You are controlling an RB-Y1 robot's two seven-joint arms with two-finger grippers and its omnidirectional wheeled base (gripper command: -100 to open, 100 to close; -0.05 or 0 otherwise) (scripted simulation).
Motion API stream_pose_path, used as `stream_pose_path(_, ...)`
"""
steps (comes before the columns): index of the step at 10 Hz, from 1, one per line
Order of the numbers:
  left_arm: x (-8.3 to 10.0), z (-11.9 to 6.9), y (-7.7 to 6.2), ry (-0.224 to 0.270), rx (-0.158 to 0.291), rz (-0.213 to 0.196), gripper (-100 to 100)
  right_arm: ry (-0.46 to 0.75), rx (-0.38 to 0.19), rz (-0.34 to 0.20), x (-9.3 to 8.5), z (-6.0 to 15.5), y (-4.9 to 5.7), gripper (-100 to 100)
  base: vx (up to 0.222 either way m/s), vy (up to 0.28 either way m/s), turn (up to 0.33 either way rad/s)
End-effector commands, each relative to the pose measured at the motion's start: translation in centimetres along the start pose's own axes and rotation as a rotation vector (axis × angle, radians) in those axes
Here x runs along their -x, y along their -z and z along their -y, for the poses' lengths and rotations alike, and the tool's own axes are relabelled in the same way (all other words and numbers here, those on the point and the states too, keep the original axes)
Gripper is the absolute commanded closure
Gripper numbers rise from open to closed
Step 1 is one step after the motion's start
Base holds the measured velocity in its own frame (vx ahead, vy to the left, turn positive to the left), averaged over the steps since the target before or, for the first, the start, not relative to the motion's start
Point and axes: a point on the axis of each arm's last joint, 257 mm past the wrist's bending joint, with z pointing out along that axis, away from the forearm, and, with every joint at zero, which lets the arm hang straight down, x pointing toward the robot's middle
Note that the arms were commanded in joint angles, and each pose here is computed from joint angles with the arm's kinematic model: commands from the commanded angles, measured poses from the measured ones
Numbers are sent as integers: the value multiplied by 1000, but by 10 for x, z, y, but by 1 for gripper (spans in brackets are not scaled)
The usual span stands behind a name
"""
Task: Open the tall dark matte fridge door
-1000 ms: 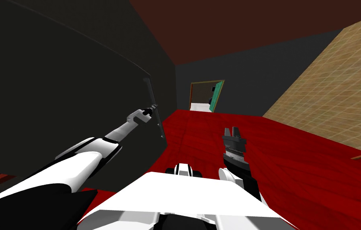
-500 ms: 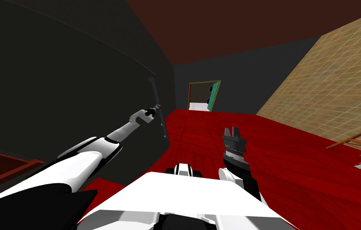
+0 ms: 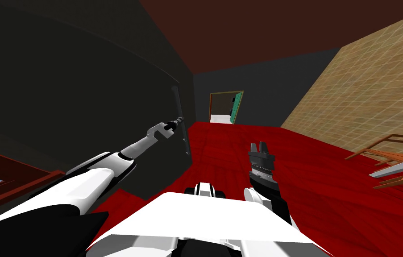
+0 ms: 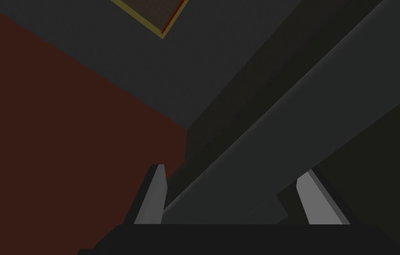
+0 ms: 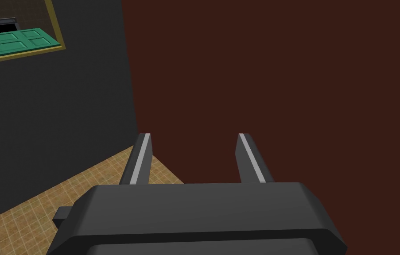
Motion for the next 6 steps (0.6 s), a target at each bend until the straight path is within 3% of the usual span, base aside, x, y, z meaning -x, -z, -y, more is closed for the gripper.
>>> stream_pose_path(1, -21, 29, 8, 15, -59, -47, 100, 0, 0, 0, 0, 0, 0, 0, -212, 23, -42)
stream_pose_path(2, -32, 41, 11, 19, -83, -72, 100, 0, 0, 0, 0, 0, 0, 0, -280, 13, -64)
stream_pose_path(3, -22, 32, 10, 2, -67, -51, 100, 0, 0, 0, 0, 0, 0, 0, -142, -4, -44)
stream_pose_path(4, -40, 46, 15, 3, -101, -88, 100, 0, 0, 0, 0, 0, 0, 0, -107, 21, -6)
stream_pose_path(6, -50, 61, 20, 6, -132, -111, 100, 0, 0, 0, 0, 0, 0, 0, -139, 68, -17)
